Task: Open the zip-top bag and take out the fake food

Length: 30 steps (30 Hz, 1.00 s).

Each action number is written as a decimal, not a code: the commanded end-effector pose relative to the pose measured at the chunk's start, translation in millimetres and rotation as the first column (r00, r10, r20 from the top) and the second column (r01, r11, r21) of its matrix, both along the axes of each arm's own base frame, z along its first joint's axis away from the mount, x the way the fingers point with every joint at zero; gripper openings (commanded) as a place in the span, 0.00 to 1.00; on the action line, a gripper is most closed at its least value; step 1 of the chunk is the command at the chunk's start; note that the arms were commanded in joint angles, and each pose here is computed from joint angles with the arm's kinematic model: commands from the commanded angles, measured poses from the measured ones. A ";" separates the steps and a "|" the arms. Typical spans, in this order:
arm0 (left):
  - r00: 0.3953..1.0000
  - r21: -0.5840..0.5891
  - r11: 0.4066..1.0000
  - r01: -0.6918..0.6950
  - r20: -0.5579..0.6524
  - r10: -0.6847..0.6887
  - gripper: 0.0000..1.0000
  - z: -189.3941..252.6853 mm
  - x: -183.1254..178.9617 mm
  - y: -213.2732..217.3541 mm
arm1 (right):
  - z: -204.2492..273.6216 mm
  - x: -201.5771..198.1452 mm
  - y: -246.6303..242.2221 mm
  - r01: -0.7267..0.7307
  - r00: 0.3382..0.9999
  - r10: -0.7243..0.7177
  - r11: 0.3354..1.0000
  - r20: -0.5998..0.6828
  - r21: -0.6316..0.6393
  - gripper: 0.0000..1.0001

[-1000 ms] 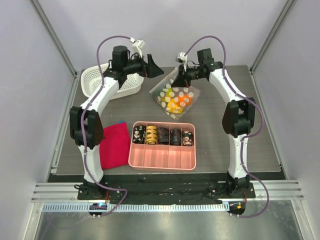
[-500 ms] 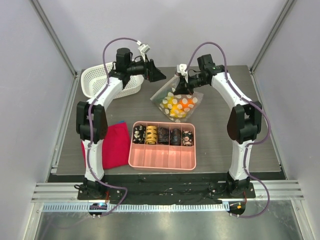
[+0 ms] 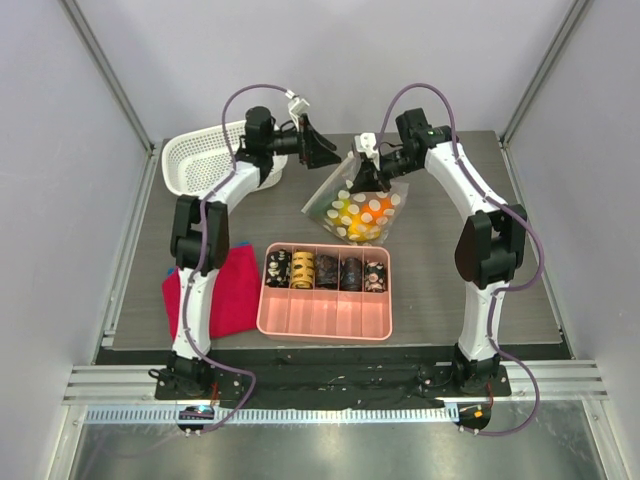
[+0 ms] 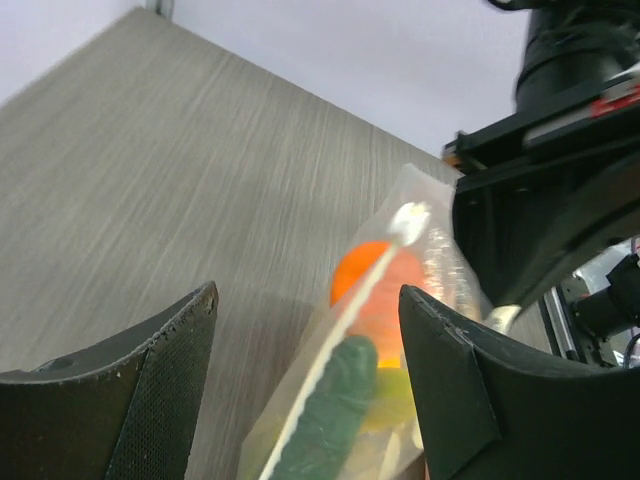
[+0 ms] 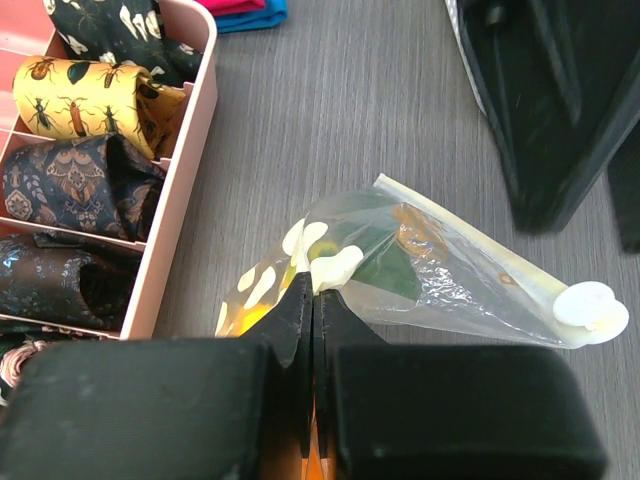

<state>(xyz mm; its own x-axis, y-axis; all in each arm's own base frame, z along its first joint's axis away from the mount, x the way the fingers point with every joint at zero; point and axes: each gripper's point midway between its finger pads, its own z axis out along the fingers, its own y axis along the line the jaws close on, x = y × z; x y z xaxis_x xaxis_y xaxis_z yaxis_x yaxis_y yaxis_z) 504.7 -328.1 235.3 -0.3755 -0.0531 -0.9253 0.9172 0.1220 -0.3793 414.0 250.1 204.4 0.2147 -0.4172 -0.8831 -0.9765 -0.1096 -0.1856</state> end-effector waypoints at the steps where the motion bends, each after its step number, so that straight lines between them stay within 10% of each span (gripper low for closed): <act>1: 0.995 -0.052 0.995 0.085 0.048 -0.083 0.73 20.2 -10.4 -18.6 | 28.6 -4.7 6.9 -0.049 0.996 0.045 0.998 0.083 0.046 0.01; 12: 0.943 -0.141 0.934 0.327 -0.012 -0.332 0.58 20.5 -56.5 -40.7 | 26.6 0.2 5.7 -0.029 0.995 0.026 0.999 0.099 0.024 0.01; 18: 0.951 -0.177 0.936 0.305 0.013 -0.308 0.06 35.7 -59.8 -32.4 | 25.9 5.3 3.3 0.027 0.996 -0.027 1.000 0.082 0.012 0.04; 30: 0.995 -0.064 0.995 -0.082 0.049 0.086 0.00 71.7 -41.3 15.1 | 26.6 43.0 -22.9 0.496 0.869 -0.496 0.868 -0.007 0.030 0.55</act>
<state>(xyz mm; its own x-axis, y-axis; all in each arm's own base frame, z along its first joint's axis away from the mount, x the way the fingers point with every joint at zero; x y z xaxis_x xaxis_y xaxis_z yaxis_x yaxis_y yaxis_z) 461.4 -328.1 250.5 -0.5107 -0.1202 -0.8513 0.8569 0.0098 -0.5154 432.0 232.8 179.0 -0.0097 -0.5172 -0.8558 -0.9759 0.1914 -0.1046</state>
